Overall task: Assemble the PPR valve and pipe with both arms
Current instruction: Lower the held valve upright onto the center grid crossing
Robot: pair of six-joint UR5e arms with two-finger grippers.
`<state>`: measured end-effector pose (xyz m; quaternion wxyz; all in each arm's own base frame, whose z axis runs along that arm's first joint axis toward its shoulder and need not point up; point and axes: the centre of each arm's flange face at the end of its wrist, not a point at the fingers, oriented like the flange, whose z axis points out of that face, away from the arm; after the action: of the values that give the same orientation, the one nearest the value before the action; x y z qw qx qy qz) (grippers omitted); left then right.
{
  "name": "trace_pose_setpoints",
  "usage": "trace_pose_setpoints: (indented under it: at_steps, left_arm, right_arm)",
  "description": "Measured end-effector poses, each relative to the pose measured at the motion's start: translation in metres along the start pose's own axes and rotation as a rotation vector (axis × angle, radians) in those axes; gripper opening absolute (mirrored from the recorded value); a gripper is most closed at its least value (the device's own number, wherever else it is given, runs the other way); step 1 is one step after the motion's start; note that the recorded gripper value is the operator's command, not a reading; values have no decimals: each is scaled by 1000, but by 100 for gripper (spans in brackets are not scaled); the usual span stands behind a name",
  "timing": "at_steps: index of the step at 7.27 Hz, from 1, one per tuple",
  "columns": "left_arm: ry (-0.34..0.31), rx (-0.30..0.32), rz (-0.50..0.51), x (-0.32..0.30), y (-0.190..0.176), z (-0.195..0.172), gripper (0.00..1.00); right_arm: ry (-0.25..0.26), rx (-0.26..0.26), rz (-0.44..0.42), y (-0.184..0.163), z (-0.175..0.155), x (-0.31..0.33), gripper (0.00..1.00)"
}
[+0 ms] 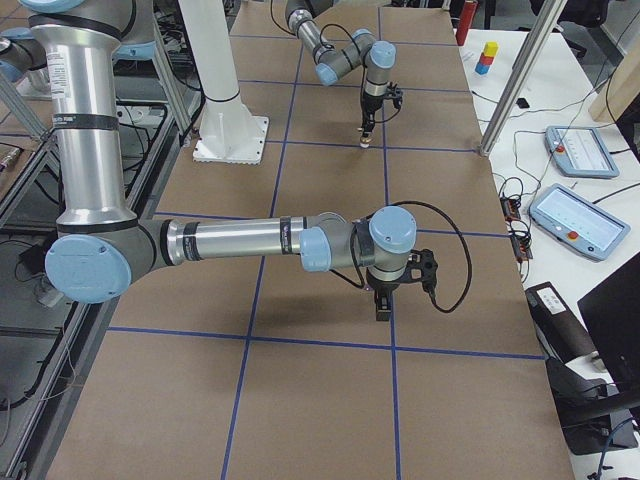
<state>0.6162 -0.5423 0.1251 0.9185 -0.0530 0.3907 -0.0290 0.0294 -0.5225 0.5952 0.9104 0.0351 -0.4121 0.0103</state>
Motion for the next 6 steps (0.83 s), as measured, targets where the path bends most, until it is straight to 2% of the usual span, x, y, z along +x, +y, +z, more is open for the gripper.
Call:
trace_pose_setpoints:
  at_steps: [2,3,6]
  left_arm:
    - [-4,-2,-1,-2,0,3,0]
    - [-4,-4,-1,-2,1,5,11]
    - [13,0,10,-3,4,10,24]
  right_arm:
    - [-3,1,1,-2,-1,-2,99]
    - [-4,1,1,-2,-1,-2,99]
    - [-4,-1,5,-3,0,-1,99]
